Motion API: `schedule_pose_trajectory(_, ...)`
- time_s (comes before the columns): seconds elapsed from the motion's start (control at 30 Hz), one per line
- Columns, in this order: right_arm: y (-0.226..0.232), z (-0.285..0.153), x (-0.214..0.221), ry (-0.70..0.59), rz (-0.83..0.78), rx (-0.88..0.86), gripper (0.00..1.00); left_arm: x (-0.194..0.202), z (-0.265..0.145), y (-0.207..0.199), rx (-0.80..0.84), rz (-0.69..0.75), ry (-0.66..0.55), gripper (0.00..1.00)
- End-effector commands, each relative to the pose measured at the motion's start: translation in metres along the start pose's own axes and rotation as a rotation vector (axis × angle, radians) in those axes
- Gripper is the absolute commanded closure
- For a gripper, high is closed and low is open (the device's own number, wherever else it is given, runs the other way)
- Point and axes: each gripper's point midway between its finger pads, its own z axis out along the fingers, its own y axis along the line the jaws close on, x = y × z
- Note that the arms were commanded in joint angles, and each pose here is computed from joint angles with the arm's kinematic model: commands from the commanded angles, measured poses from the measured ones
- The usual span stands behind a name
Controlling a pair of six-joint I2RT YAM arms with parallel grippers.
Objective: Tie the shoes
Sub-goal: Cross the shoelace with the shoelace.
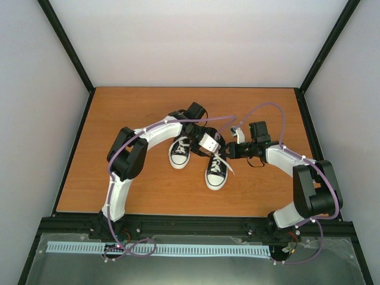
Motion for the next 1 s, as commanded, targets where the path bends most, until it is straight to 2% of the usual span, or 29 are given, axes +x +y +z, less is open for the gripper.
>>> schedule_pose_trajectory(0.0, 0.008, -0.001, 0.0, -0.001, -0.027, -0.029, 0.97, -0.007, 0.009, 0.006, -0.029, 0.042, -0.03, 0.17)
schedule_pose_trajectory(0.1, 0.008, -0.001, 0.0, -0.003, -0.028, -0.028, 0.97, -0.012, 0.01, 0.015, -0.059, -0.004, -0.054, 0.22)
schedule_pose_trajectory(0.3, 0.008, -0.003, 0.001, -0.004, -0.033, -0.025, 0.97, -0.021, 0.007, 0.002, 0.006, -0.058, -0.094, 0.32)
schedule_pose_trajectory(0.6, 0.014, -0.005, 0.001, -0.007, -0.049, -0.042, 0.97, -0.028, 0.006, 0.01, -0.013, -0.14, -0.113, 0.58)
schedule_pose_trajectory(0.8, 0.014, -0.005, 0.001, -0.006, -0.049, -0.043, 0.97, -0.03, 0.006, 0.01, -0.012, -0.152, -0.117, 0.6)
schedule_pose_trajectory(0.97, 0.015, -0.005, 0.001, -0.006, -0.053, -0.047, 0.97, -0.032, 0.006, 0.015, -0.024, -0.205, -0.127, 0.77)
